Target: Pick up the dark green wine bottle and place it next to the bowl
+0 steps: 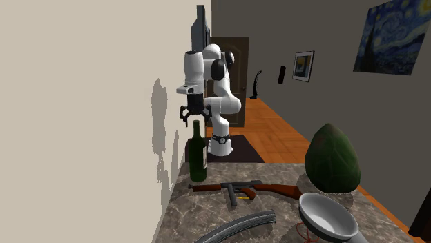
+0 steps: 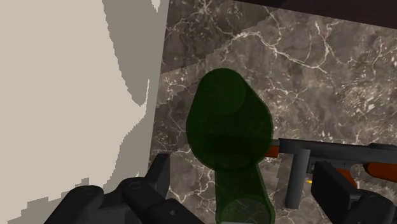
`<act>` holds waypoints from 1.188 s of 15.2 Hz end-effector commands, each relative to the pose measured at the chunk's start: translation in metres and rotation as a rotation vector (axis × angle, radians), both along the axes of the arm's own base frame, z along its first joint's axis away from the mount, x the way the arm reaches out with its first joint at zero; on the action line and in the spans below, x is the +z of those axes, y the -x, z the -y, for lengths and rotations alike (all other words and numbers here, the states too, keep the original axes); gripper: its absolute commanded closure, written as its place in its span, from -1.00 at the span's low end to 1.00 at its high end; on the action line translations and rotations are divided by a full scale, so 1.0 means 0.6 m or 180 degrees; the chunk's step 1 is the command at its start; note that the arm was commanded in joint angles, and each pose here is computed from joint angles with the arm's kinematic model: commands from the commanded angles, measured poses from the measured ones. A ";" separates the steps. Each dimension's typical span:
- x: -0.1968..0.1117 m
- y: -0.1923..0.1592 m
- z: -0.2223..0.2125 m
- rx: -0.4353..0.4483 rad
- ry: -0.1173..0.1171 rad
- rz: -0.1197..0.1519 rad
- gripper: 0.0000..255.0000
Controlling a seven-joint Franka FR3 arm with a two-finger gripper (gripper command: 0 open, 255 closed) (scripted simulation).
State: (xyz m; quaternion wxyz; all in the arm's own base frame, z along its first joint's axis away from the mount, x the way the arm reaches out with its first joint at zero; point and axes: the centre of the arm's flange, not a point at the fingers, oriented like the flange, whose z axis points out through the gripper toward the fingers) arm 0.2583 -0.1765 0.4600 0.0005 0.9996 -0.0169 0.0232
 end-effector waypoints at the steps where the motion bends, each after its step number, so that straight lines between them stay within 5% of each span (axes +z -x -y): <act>1: 0.000 0.000 0.000 0.0000 0.0000 0.0000 1.00; 10: 0.000 0.000 0.000 0.0000 0.0000 0.0000 1.00; 18: 0.070 0.000 0.000 0.0000 0.0000 0.0000 1.00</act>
